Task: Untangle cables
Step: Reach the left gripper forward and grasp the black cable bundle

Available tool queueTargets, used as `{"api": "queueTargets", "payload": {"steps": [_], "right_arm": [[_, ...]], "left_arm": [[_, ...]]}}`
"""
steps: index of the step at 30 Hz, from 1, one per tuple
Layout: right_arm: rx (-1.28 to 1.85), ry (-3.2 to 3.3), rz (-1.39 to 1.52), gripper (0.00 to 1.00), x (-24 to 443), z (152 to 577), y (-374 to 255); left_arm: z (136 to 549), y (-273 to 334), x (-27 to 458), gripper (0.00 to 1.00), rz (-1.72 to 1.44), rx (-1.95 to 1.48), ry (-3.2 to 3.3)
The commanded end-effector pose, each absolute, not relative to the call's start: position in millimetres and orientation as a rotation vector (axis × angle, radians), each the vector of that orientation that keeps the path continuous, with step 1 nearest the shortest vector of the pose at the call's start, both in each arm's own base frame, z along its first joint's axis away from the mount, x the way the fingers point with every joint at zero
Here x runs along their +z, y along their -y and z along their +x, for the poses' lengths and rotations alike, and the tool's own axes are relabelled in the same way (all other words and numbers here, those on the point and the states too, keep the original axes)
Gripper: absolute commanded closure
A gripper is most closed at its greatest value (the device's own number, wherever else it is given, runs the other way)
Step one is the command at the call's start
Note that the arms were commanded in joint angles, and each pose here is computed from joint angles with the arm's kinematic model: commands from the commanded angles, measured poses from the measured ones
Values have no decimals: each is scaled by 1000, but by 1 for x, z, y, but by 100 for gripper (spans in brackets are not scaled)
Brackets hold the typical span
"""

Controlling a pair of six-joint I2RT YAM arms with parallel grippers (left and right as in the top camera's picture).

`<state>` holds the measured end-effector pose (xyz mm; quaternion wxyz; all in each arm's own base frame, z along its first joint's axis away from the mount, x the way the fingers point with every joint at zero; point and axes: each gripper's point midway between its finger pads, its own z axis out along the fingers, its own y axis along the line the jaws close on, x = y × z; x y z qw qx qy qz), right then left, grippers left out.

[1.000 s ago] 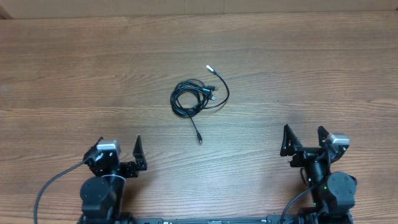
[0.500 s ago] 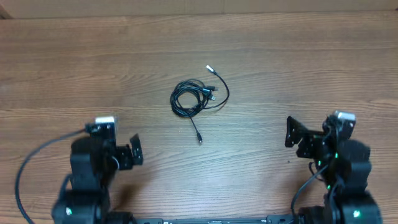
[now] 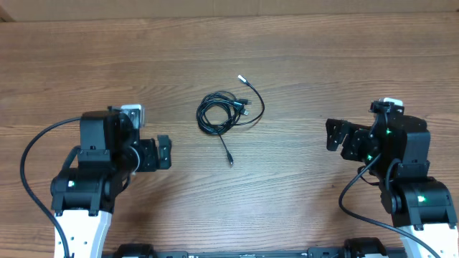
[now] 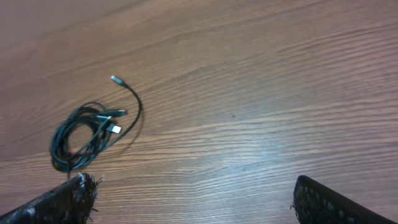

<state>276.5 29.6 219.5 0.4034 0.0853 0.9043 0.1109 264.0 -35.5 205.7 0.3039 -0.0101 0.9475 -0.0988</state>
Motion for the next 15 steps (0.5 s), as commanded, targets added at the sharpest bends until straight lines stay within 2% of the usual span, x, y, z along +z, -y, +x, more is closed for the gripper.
{"api": "queueTargets", "payload": {"steps": [1,8,15], "right_arm": [[322,-2246,193,0,234,279,-36],[322,-2247,193,0,234,279,-36],[322,-2247,193,0,234,279,-36]], "left_arm": [[281,54,231,0,24,-387,-2398],[332,52,266,0,-29,-383,-2216],[369,54,249,4,3,-306,-2296]]}}
